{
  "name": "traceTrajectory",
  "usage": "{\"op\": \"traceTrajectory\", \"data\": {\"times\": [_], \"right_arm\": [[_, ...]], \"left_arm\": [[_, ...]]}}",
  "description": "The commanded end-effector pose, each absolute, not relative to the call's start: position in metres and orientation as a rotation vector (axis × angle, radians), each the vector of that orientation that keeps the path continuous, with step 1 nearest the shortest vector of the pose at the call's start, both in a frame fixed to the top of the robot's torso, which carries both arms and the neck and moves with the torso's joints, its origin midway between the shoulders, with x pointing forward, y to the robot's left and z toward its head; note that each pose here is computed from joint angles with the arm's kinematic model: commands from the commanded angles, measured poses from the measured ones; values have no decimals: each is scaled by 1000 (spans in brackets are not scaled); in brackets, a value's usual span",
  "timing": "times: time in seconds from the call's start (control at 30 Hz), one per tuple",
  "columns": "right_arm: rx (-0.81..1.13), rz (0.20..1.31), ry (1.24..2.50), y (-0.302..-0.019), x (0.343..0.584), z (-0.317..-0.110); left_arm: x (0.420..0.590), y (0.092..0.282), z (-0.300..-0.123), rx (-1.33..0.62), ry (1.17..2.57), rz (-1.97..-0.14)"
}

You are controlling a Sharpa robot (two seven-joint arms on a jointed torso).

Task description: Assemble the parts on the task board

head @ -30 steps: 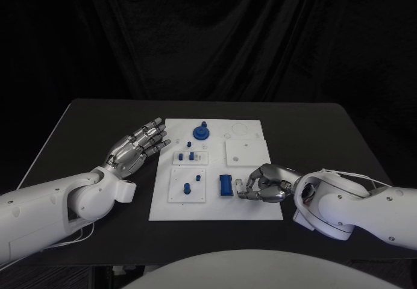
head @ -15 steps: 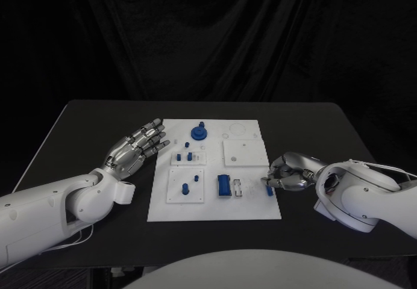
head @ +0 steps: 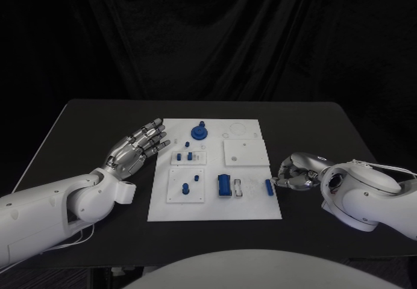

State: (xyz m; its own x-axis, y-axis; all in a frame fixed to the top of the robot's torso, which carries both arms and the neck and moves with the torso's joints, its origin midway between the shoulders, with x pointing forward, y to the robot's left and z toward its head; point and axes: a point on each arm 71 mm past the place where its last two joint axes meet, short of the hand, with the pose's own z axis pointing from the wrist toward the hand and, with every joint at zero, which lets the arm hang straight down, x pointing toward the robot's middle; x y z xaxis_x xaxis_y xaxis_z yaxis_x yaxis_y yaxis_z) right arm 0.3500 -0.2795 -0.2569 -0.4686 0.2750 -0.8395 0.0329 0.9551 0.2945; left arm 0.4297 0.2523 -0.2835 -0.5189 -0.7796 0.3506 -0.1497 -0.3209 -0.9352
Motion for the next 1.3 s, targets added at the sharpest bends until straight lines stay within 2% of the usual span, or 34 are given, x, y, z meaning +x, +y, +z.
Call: {"op": "traceTrajectory", "data": {"times": [0.03,1.3], "right_arm": [[178,211,2055,-281,351,-260],[85,215,2145,-253,360,-292]], "left_arm": [[430,252,-281,-1173,1425,-1923],[430,249,-282,-1174,1436,-1934]]}}
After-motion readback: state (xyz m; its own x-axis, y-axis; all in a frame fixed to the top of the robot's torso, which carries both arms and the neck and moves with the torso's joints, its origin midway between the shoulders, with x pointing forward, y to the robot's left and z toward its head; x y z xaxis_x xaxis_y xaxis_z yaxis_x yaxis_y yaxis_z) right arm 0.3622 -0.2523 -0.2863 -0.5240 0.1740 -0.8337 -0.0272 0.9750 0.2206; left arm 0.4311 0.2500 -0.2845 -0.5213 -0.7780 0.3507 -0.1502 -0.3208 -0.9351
